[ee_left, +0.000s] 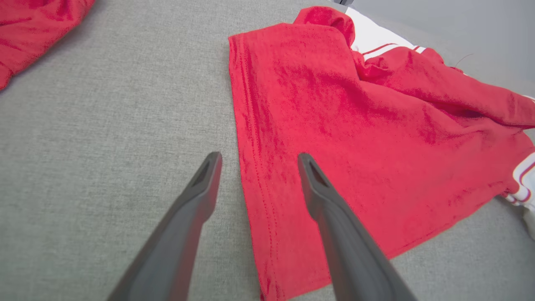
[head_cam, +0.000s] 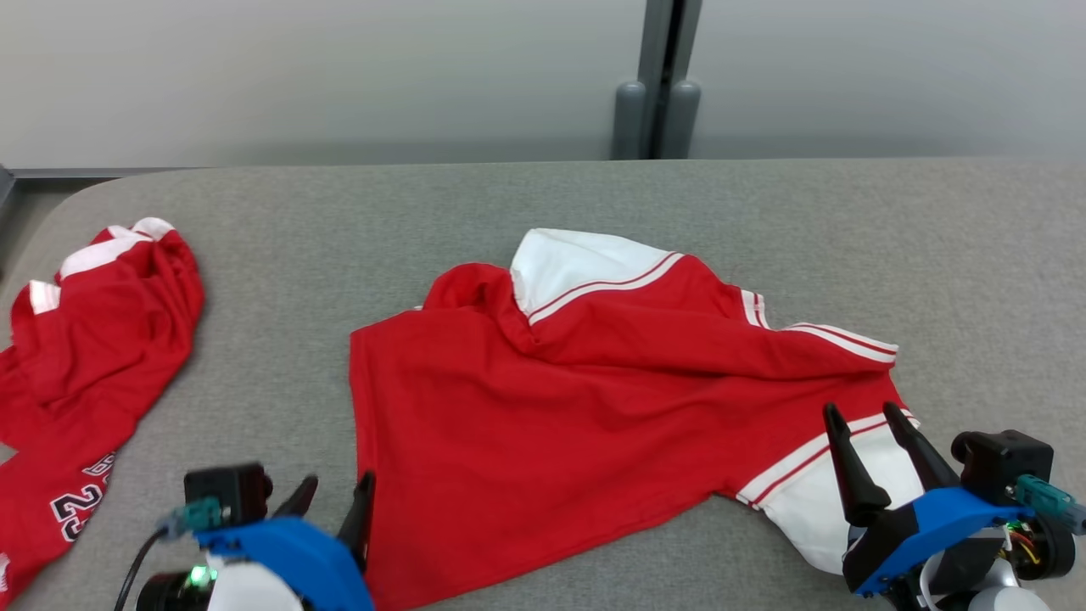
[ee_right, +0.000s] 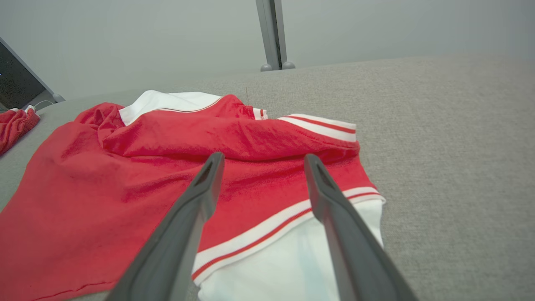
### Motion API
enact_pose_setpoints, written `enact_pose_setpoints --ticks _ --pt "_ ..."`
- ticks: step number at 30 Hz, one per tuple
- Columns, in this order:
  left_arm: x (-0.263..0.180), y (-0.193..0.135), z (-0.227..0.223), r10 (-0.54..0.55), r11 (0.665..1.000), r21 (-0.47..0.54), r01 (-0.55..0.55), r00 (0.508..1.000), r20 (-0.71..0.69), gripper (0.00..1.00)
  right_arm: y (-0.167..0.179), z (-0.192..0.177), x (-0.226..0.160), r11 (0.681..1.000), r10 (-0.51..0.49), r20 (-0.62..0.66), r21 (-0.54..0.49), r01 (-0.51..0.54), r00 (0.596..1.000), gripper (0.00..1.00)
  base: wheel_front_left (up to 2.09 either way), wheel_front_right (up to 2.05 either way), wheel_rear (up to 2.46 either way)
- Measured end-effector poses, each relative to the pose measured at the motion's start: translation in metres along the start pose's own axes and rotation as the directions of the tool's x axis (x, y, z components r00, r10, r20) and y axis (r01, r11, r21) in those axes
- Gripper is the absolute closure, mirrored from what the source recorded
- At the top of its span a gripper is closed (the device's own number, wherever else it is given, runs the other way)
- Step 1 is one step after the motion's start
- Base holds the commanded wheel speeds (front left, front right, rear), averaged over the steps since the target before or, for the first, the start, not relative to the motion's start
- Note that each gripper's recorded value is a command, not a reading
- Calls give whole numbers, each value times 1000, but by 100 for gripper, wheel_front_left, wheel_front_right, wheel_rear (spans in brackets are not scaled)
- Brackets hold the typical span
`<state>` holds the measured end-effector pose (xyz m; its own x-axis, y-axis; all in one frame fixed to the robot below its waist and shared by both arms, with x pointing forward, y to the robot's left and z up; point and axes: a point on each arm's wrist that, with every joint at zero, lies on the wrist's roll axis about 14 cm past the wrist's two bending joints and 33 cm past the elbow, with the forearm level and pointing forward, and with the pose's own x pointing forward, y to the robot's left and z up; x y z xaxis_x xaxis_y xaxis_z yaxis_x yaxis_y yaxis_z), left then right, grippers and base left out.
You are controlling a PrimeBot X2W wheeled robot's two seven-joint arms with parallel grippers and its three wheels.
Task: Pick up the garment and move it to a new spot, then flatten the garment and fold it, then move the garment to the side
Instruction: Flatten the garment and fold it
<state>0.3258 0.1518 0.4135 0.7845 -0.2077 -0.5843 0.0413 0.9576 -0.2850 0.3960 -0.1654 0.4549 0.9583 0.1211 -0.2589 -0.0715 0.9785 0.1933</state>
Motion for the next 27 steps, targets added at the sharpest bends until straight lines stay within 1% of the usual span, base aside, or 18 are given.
enact_pose_setpoints --ticks 3,5,6,9,12,14,19,20,21,22,23,27 --pt "22 -6 19 -10 1000 24 9 999 32 0 -4 -1 -2 1000 -11 -1 5 11 1000 0 0 0 0" --pt "40 -4 26 9 998 66 -11 1000 27 0 -6 -2 -4 1000 -19 -3 10 19 1000 0 0 0 0" --pt "48 -4 28 15 995 96 -17 1000 17 0 -8 -2 -4 1000 -24 -3 10 24 1000 0 0 0 0" --pt "72 -7 32 18 993 120 -18 1000 4 0 -17 -2 -5 999 -48 2 17 48 999 0 0 0 0" --pt "91 -3 32 47 988 151 -44 999 -16 0 -26 -5 -8 997 -76 -2 22 76 997 0 0 0 0" --pt "101 0 24 65 987 151 -57 996 -54 0 -32 -7 -9 995 -95 -7 26 95 995 0 0 0 0" --pt "119 -7 11 55 991 132 -38 990 -126 0 -42 -11 -9 992 -124 -13 31 124 992 0 0 0 0" --pt "121 -8 8 48 991 133 -29 989 -142 64 -43 -11 -9 992 -125 -13 32 126 992 0 0 0 0" --pt "123 -9 8 43 990 137 -22 988 -149 93 -43 -11 -8 991 -126 -12 33 127 992 0 0 0 0" --pt "124 -10 7 39 990 141 -17 987 -154 100 -43 -11 -8 991 -127 -11 33 127 992 0 0 0 0" --pt "125 -10 9 35 990 144 -13 988 -148 100 -43 -12 -8 991 -127 -13 36 127 992 0 0 0 0" --pt "131 -9 32 33 986 163 -26 999 -38 100 -42 -14 -5 991 -122 -13 48 123 992 0 0 0 0"
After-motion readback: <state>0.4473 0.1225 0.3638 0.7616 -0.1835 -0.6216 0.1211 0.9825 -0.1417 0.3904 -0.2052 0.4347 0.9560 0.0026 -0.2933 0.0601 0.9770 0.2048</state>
